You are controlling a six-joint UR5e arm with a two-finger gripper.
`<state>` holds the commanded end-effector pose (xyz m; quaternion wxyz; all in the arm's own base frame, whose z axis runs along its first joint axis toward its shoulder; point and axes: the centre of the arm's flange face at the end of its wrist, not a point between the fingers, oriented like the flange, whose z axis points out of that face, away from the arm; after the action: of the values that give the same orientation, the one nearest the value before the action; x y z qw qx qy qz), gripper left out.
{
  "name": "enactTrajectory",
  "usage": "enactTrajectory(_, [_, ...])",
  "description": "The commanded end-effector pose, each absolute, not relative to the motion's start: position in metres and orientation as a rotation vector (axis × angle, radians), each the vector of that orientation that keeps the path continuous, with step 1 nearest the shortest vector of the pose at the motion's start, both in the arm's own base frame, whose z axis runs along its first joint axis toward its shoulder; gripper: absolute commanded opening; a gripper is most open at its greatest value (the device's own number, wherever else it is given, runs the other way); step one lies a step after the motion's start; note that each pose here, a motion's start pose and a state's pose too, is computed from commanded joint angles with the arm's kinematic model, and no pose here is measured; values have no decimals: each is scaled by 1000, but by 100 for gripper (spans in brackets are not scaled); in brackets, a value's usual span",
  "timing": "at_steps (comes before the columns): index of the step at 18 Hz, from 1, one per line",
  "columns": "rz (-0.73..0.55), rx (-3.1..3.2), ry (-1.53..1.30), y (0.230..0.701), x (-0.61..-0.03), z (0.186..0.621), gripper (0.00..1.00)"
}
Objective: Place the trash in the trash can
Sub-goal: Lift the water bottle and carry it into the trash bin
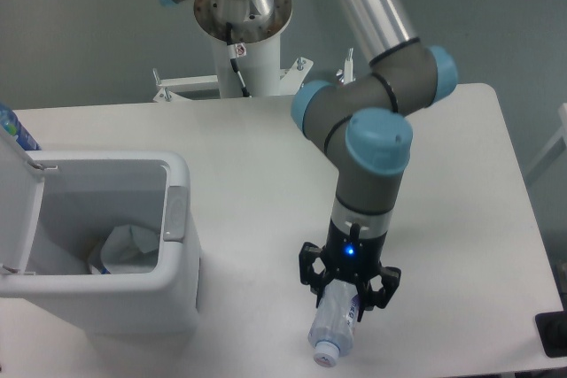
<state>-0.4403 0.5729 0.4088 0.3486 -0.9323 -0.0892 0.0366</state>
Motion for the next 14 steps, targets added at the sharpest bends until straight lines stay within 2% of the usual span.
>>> enactTrajectory(7, [58,-2243,-185,578,-389,513,63])
enactTrajectory(11, [58,-2205,-139,582,-347,548,63])
enactTrajectory(14, [26,-2201,-92,589,-303,557,63])
